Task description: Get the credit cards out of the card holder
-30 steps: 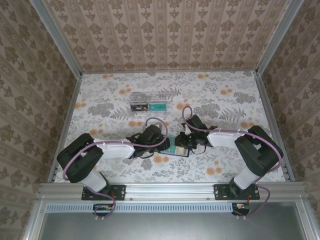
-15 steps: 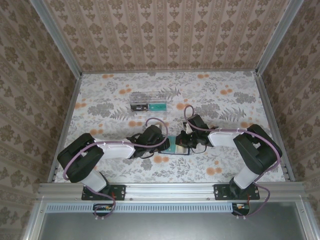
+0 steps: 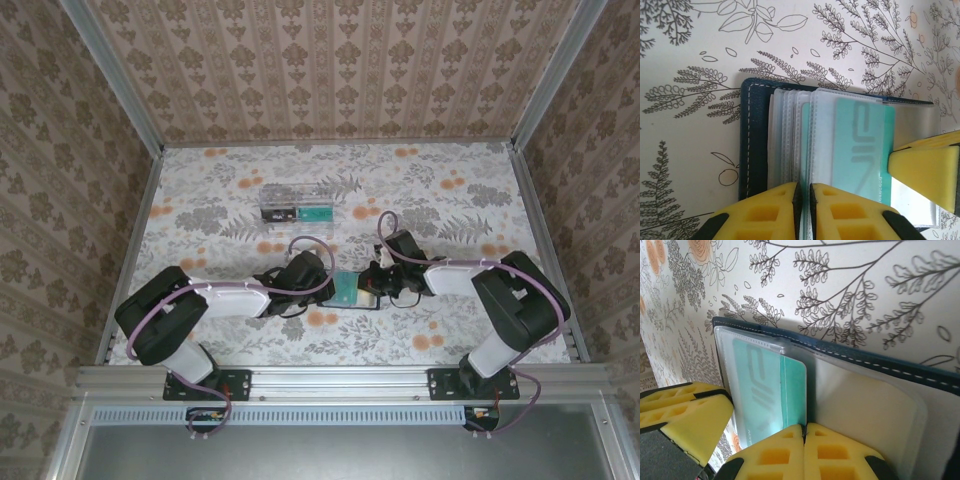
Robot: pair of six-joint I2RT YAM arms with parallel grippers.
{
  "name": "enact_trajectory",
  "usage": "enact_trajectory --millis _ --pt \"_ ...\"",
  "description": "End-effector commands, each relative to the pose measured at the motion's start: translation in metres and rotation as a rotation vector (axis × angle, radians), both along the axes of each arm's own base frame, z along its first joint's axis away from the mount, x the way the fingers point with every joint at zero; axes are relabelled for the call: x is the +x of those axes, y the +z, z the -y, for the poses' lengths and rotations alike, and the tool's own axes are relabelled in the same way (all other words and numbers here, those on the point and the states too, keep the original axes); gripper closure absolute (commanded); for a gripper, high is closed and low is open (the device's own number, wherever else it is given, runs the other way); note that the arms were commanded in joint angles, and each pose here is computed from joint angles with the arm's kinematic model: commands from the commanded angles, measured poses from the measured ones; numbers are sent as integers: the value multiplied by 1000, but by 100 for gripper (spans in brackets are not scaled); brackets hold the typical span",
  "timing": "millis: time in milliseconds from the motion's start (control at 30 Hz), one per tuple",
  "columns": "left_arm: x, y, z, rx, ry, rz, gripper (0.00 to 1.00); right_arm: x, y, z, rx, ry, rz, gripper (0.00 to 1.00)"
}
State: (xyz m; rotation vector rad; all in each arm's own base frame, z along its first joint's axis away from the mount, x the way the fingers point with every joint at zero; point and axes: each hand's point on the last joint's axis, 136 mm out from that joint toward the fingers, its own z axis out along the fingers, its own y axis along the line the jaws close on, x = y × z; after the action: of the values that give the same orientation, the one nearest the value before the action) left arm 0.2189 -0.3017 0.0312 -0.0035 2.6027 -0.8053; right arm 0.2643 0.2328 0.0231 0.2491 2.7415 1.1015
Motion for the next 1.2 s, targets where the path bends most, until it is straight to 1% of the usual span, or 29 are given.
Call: enact_trajectory --millis 0,433,633,833,967,1033,1133,1167 --pt "-10 -30 -30 125 50 -76 84 -11 -10 15 -46 -1 -30 100" --pt "-6 -25 -31 123 46 -64 84 -15 -3 32 -10 -14 -14 100" --pt "-7 -22 -29 115 36 -62 84 -21 12 42 -10 -18 22 100" --pt "-5 -13 -24 88 21 -44 83 -24 46 51 -23 -23 125 100" --pt "-2 2 -19 60 5 -11 79 -23 70 53 -26 -23 182 100" --pt "0 16 -14 32 -7 18 77 -21 80 54 -29 -19 201 100" --pt "3 42 -9 -4 -24 69 71 -20 97 52 -30 -5 233 100" --pt "5 51 -11 -7 -23 88 66 -19 104 52 -34 2 248 100"
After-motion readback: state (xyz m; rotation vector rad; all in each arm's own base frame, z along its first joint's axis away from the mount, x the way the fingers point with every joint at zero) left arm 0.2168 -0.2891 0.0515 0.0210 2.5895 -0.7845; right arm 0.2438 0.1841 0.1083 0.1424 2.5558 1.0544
